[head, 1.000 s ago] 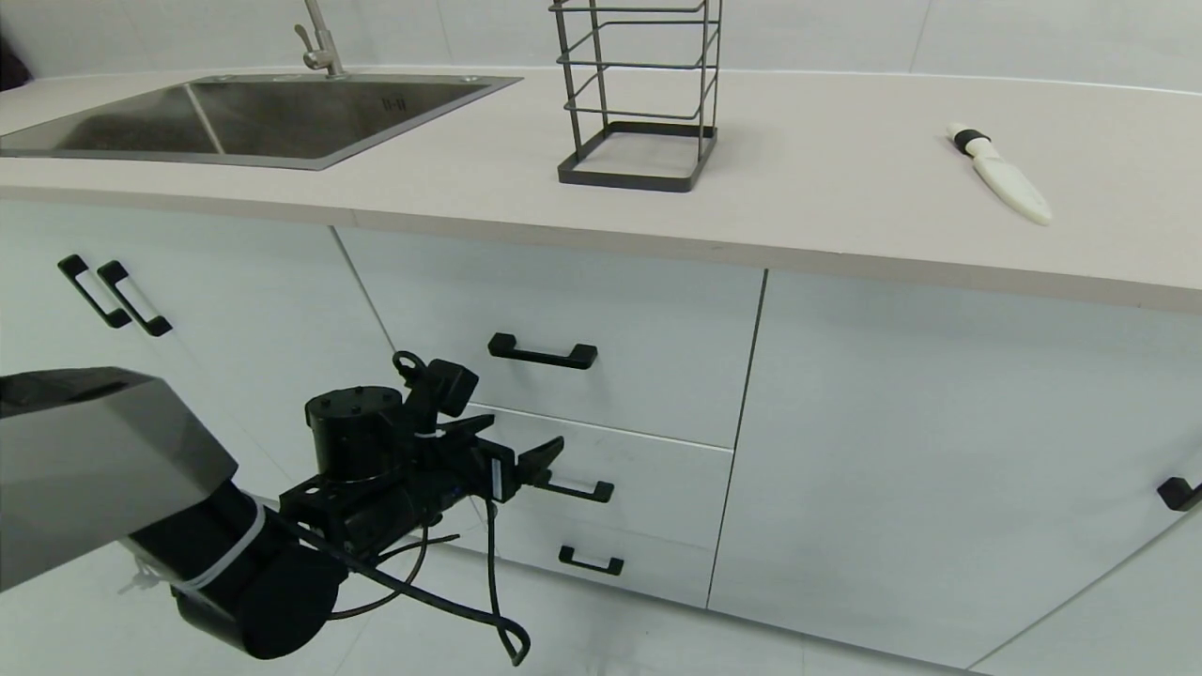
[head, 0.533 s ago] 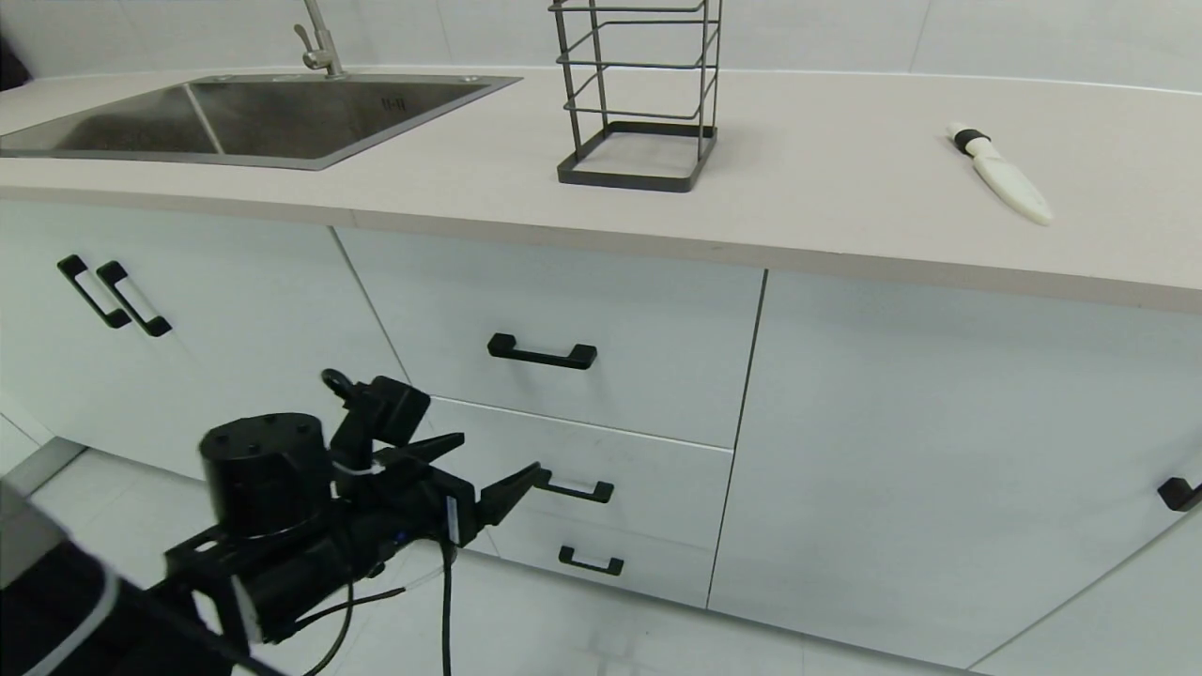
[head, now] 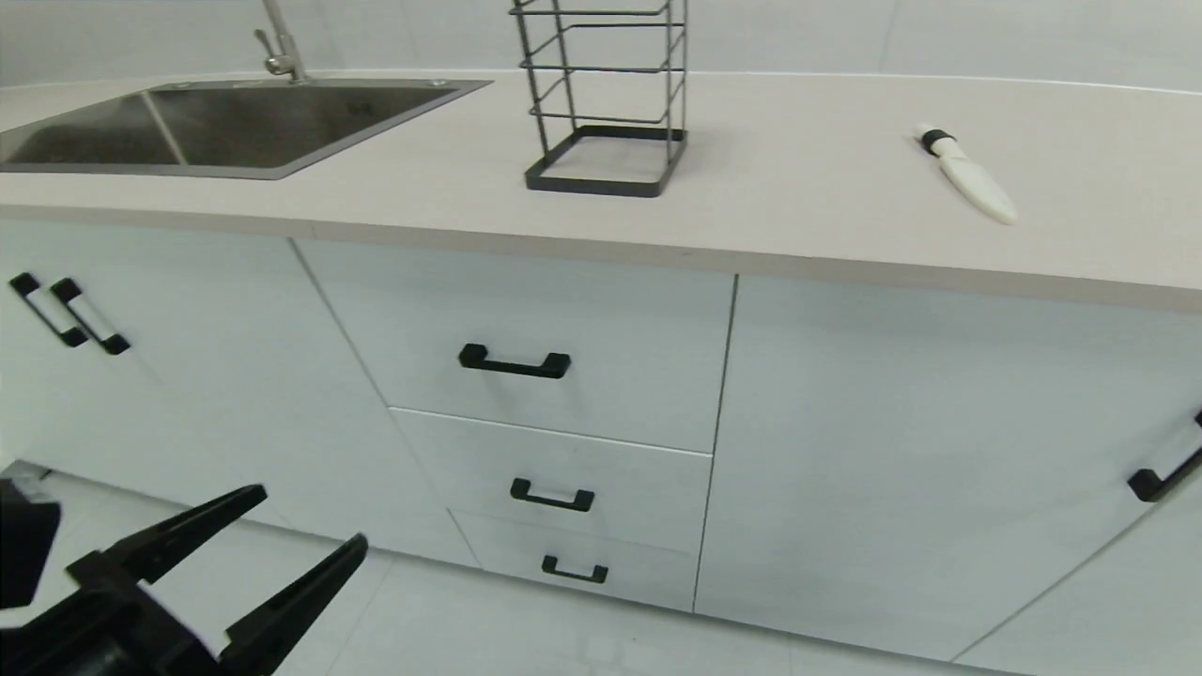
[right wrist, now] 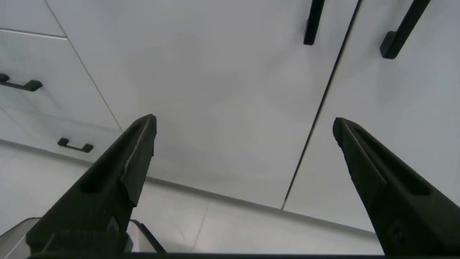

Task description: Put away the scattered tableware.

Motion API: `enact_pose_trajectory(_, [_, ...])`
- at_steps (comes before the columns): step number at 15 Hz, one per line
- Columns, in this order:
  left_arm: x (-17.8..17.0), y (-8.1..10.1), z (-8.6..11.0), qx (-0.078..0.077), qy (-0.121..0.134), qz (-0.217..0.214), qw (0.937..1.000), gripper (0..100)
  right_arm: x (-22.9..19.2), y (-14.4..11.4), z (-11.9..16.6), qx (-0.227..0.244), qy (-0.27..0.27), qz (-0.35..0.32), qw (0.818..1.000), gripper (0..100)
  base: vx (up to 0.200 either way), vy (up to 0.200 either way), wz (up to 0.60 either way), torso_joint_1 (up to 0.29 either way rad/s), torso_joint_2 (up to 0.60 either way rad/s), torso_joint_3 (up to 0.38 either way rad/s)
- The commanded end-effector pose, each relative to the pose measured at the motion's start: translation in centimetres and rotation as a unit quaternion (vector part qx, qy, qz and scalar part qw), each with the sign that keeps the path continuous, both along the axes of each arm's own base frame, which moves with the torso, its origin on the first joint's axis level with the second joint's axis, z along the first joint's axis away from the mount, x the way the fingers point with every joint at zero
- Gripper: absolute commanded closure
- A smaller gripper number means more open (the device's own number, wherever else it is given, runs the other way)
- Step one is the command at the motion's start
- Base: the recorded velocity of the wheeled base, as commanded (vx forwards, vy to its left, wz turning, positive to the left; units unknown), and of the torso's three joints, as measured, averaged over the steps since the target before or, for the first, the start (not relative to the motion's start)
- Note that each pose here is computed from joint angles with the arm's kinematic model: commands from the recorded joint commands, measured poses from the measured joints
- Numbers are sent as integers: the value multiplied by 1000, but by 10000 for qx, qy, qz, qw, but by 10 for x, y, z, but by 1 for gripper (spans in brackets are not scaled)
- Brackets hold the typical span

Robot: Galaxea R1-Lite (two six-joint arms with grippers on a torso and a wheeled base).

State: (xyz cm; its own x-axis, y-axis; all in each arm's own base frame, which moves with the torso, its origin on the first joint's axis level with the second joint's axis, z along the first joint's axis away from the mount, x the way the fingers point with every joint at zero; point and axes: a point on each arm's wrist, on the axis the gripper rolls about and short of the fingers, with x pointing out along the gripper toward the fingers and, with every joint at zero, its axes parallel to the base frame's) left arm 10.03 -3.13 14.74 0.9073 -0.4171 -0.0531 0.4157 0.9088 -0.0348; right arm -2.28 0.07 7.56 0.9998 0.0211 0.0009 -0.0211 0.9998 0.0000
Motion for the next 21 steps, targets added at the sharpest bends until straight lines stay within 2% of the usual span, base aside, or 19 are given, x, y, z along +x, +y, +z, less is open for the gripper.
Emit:
enact_pose_trajectory(1, [-84,24,-25,-66,-392,227,9989,0,0,0,0,0,-3,2,10000,0,0,0,-600,7,2,7])
enact_pose_trajectory(4, [-115,29,-53,-79,-528,740,9958,0,0,0,0,0,-3,2,10000,0,0,0,-200,2,-1,2])
enact_pose_trajectory(5, [-116,29,-60,1,-298,892,9956,0,0,0,0,0,-3,2,10000,0,0,0,0,0,0,0])
enact_pose_trajectory(6, [-116,29,-63,24,-177,991,9949,0,0,0,0,0,-3,2,10000,0,0,0,0,0,0,0])
enact_pose_trajectory(7, [-121,28,-65,-12,-298,1236,9919,0,0,0,0,0,-3,-6,10000,0,0,0,0,0,0,0])
enact_pose_trajectory(8, [-123,28,-66,-10,-409,1304,9906,0,0,0,0,0,-3,-6,10000,0,0,0,0,0,0,0])
enact_pose_trajectory(9, [-123,28,-66,13,-431,1425,9889,0,0,0,0,0,-3,2,10000,0,0,0,0,0,0,0])
enact_pose_trajectory(10, [-123,30,-66,139,-458,1832,9819,0,0,0,0,0,-3,2,10000,0,0,0,0,0,0,0])
enact_pose_trajectory(11, [-122,32,-71,375,-293,2428,9689,0,0,0,0,0,-3,2,10000,0,0,0,0,0,0,0])
enact_pose_trajectory(15, [-123,32,-72,126,-303,2356,9713,0,0,0,0,-23,-4,2,10000,0,0,0,0,0,0,0])
enact_pose_trajectory(17, [-123,32,-72,-79,-271,2362,9713,0,0,0,0,-61,-5,10,10000,0,0,0,0,0,0,0])
enact_pose_trajectory(21, [-123,32,-71,-43,-286,2361,9713,0,0,0,0,-54,-5,10,10000,0,0,0,0,0,0,0])
